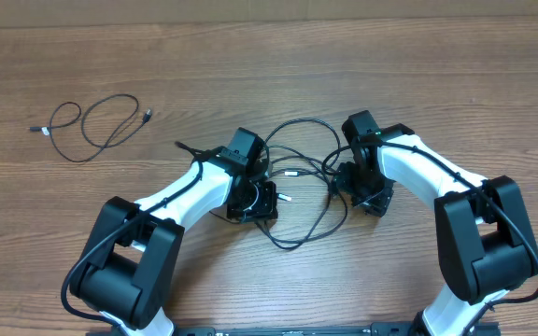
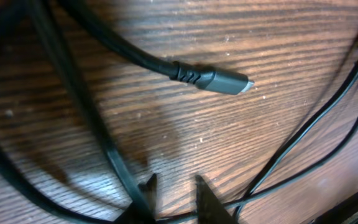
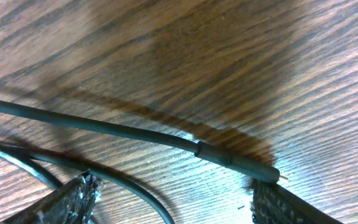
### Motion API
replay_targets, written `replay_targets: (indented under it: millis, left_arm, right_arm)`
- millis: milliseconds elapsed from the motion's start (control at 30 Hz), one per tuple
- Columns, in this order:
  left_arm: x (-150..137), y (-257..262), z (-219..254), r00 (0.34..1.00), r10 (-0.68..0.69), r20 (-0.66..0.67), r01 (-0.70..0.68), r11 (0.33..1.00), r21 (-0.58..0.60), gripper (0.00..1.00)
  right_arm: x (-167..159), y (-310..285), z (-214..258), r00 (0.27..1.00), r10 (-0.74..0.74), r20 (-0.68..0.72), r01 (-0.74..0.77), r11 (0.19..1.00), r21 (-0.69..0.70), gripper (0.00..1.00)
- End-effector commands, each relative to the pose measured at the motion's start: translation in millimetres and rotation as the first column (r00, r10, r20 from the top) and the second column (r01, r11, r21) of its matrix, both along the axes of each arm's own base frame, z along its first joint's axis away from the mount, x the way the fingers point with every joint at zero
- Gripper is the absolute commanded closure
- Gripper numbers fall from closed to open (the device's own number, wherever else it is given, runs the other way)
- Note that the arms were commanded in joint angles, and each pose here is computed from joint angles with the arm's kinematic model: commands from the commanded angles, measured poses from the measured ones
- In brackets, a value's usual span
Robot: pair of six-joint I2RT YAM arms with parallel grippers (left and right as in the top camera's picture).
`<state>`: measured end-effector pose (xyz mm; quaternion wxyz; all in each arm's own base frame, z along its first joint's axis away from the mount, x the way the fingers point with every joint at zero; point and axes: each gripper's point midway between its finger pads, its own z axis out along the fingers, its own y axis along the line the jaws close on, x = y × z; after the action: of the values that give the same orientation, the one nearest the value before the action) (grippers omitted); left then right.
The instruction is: Untangle cables
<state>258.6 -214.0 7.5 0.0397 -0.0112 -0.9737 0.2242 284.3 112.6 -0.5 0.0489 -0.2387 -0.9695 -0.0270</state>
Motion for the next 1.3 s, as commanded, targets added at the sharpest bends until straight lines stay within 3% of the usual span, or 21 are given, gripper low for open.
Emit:
replay_targets:
  millis: [0,300,467,533,633,667,733,767,1000,1267]
  left_arm:
    - [-5,1,-6,1.000,-0.008,-0.015,0.008,1.000,0.013,0.94]
    - [-4,-2,-2,1.000,-0.013,-0.008,0.013,1.000,-0.012,0.96]
    - [4,-10,29,0.998,-0.032,0.046,0.037,0.992,-0.117,0.96]
    - [12,-14,52,0.992,-0.049,0.112,0.068,0.983,-0.170,0.96]
    - [24,-16,89,0.977,-0.030,0.212,0.077,0.973,-0.218,0.96]
    - [27,-16,99,0.971,-0.024,0.238,0.080,0.971,-0.227,0.96]
    - [38,-17,149,0.930,0.002,0.367,0.105,0.957,-0.272,0.96]
    - [39,-18,160,0.919,0.007,0.393,0.113,0.953,-0.280,0.96]
    - [42,-19,256,0.799,0.060,0.598,0.186,0.922,-0.341,0.96]
    - [37,-12,371,0.596,0.151,0.789,0.271,0.886,-0.375,0.96]
  right_arm:
    - [-2,-3,-8,1.000,0.006,-0.010,-0.006,1.000,-0.014,0.21]
    - [-3,-4,-8,1.000,0.006,-0.014,-0.006,1.000,-0.015,0.21]
    - [-3,-4,-8,1.000,0.006,-0.014,-0.006,1.000,-0.015,0.21]
    - [-3,-4,-8,1.000,0.006,-0.014,-0.006,1.000,-0.015,0.25]
    - [-3,-4,-8,1.000,0.006,-0.014,-0.006,1.000,-0.015,0.46]
    - [-3,-4,-8,1.000,0.006,-0.014,-0.006,1.000,-0.015,0.49]
    - [-3,-4,-8,1.000,0.006,-0.014,-0.006,1.000,-0.015,0.67]
    - [-3,-4,-8,1.000,0.006,-0.014,-0.006,1.000,-0.015,0.68]
    - [-3,-4,-8,1.000,0.006,-0.014,-0.006,1.000,-0.015,0.72]
    - [-3,-4,-8,1.000,0.006,-0.013,-0.006,1.000,-0.015,0.79]
